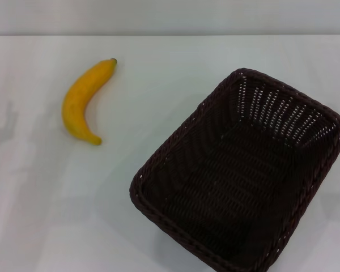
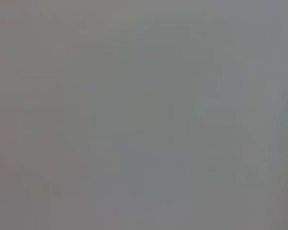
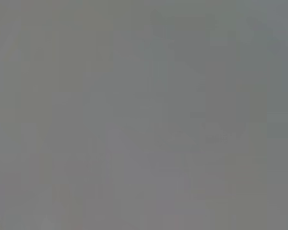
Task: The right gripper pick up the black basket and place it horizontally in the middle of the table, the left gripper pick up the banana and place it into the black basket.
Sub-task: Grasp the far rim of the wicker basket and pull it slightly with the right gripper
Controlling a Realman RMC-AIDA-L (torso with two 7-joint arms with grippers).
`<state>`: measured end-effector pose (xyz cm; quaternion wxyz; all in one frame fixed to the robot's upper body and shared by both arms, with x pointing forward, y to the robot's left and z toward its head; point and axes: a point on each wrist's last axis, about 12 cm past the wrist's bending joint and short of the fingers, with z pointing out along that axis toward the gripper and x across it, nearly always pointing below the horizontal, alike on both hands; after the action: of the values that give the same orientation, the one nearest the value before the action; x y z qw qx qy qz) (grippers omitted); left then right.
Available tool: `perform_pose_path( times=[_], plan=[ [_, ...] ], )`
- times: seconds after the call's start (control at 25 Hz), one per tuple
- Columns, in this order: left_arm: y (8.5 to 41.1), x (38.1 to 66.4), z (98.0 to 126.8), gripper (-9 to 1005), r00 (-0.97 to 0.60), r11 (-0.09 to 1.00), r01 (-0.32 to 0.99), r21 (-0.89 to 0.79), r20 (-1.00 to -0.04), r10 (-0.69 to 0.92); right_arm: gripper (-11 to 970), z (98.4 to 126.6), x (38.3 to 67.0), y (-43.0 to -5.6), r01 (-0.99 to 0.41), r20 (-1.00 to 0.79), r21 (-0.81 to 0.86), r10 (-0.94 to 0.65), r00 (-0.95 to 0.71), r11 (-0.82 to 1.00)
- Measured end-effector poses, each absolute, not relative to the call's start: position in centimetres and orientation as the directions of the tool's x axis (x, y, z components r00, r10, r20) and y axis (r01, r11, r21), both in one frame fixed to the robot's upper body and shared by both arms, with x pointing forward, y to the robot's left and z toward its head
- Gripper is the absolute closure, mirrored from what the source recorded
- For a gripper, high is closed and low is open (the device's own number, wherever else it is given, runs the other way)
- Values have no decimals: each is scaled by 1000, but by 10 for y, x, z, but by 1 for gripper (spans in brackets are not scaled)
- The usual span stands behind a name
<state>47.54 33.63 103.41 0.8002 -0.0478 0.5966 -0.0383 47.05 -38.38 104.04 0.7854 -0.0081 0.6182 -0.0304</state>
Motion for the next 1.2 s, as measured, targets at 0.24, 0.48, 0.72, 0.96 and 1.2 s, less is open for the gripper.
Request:
perform_pose_path(
  times=[0.24, 0.48, 0.72, 0.96, 1.2],
  plan=[
    [336, 475, 1034, 296, 286, 992, 5, -124, -951, -120, 100, 1041, 469, -383, 41, -968, -62, -70, 240, 997],
    [335, 475, 1034, 297, 288, 992, 7, -126, -950, -123, 102, 1040, 468, -384, 49, -967, -68, -78, 241, 996],
    [335, 474, 1035, 297, 295, 992, 9, -128, -947, -125, 105, 1042, 468, -384, 43, -965, -61, -70, 252, 997],
    [335, 473, 1034, 297, 293, 992, 7, -130, -948, -126, 108, 1056, 476, -388, -78, -957, -47, -22, 289, 996],
    [336, 470, 1033, 297, 289, 991, 5, -137, -948, -132, 111, 1083, 499, -403, -254, -977, 15, 68, 202, 967]
  ],
)
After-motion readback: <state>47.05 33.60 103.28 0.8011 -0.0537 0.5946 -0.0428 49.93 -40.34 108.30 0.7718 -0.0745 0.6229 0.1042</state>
